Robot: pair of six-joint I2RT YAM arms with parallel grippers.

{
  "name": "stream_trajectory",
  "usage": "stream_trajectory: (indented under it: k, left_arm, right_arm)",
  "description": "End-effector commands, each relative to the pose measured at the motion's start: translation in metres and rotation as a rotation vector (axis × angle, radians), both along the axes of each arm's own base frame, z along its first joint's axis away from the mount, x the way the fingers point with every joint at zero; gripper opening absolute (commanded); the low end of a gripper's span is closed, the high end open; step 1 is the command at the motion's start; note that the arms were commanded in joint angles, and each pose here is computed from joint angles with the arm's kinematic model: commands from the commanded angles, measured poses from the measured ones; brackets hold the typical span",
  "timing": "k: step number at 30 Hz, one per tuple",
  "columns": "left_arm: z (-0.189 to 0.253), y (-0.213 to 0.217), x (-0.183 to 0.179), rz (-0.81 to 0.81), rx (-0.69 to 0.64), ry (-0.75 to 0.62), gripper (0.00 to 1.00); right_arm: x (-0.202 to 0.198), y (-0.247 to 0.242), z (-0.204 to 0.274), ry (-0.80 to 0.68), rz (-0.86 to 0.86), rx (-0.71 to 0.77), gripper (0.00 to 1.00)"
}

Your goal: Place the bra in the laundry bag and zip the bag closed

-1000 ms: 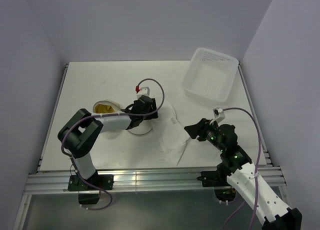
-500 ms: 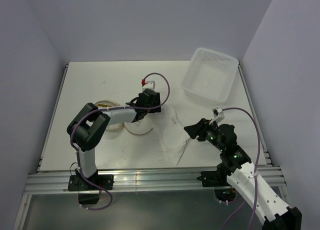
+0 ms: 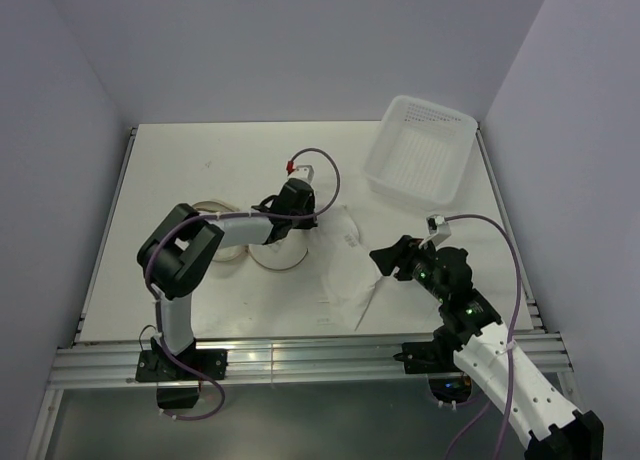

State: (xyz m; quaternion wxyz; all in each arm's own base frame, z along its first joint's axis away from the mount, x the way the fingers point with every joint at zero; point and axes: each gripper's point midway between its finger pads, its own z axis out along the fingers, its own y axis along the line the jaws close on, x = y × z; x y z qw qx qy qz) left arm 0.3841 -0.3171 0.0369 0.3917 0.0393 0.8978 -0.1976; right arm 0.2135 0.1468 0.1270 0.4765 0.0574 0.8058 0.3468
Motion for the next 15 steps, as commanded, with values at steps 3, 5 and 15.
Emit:
stream_trajectory:
  k: [3,5,15]
  left_arm:
    - [0.089,-0.019,-0.005,-0.084,-0.180,-0.147,0.00]
    - [0.124,-0.023,-0.012,-0.124,-0.227,-0.197,0.00]
    - [0.239,-0.026,-0.083,-0.351,-0.354,-0.270,0.00]
  right_arm:
    - [0.016,0.008,0.041,-0.127,0.026,0.005,0.70]
    - [0.016,0.018,0.052,-0.161,0.081,0.019,0.75]
    - [0.007,0.039,0.154,-0.488,0.295,-0.049,0.87]
